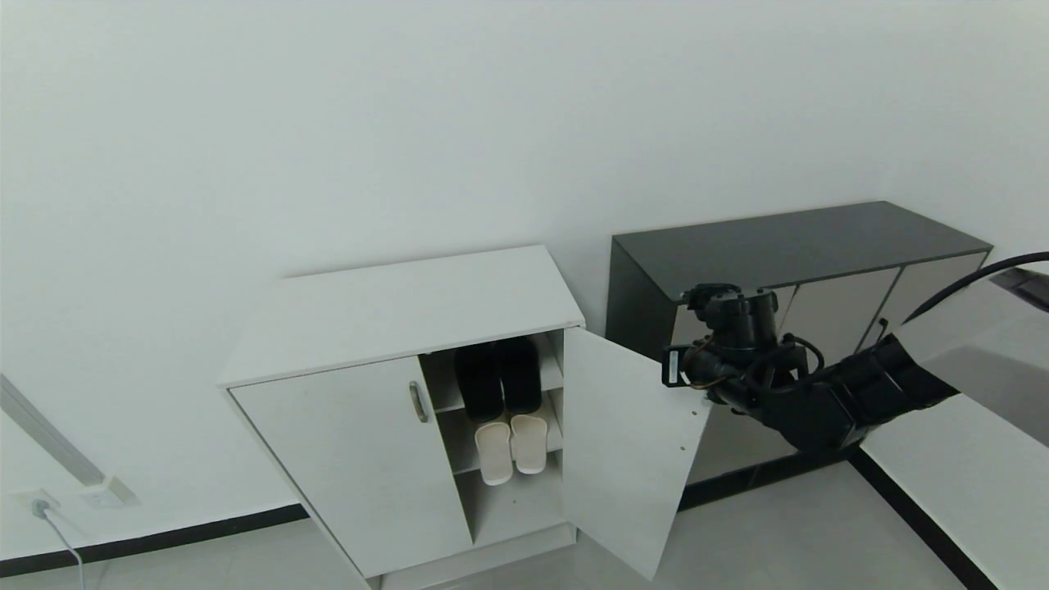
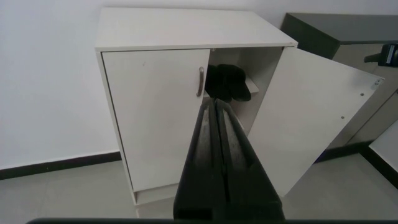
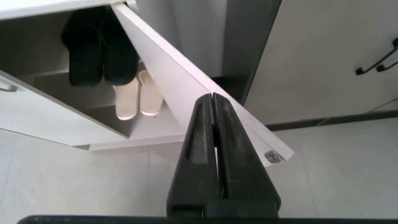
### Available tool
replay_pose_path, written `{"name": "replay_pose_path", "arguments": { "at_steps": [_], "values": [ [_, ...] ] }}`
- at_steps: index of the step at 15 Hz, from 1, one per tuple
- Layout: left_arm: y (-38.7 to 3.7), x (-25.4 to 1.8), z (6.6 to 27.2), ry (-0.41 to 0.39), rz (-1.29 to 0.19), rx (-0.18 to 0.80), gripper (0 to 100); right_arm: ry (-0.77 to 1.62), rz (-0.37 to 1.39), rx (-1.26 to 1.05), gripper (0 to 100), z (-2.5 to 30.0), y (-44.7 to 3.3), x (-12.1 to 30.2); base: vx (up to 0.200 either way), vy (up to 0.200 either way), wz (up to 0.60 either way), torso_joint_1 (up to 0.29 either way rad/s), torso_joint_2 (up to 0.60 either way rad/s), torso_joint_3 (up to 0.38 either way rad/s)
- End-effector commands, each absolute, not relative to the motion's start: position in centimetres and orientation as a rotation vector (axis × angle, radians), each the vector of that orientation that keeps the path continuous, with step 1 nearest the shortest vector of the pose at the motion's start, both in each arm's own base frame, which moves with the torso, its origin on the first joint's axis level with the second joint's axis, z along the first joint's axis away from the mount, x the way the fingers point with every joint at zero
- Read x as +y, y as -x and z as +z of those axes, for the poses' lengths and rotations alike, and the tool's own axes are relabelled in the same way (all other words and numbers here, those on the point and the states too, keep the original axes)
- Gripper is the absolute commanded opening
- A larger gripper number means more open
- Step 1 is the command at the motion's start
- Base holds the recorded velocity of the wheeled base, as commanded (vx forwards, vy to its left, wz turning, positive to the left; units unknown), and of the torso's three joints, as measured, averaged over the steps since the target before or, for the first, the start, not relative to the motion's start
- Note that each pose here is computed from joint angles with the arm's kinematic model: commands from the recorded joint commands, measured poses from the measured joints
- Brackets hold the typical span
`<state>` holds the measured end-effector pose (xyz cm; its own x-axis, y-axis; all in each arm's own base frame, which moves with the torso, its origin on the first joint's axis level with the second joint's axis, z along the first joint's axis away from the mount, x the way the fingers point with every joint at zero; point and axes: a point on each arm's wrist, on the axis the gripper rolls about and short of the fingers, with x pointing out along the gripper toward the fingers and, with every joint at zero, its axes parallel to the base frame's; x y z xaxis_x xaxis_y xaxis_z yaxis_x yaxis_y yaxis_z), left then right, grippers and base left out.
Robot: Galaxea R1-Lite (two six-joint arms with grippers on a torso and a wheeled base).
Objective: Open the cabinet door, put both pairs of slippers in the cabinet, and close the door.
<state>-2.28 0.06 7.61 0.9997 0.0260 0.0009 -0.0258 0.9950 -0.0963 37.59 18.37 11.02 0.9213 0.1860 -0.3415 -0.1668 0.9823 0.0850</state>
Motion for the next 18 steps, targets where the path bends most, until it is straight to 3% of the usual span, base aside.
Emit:
{"name": "replay_pose_path", "arguments": {
  "at_steps": [1,12,18],
  "values": [
    [2.3,0.1,7.6,0.097,0.026,-0.003,0,-0.052,0.162,0.368,0,10.0,-38.7,18.2,0.000,0.000,0.00,0.000,0.00,0.000],
    [2.3,0.1,7.6,0.098,0.026,-0.003,0,-0.051,0.122,0.393,0,6.7,-40.9,17.2,0.000,0.000,0.00,0.000,0.00,0.000],
    [2.3,0.1,7.6,0.098,0.026,-0.003,0,-0.046,0.128,0.402,0,6.6,-40.6,17.5,0.000,0.000,0.00,0.000,0.00,0.000]
  ]
}}
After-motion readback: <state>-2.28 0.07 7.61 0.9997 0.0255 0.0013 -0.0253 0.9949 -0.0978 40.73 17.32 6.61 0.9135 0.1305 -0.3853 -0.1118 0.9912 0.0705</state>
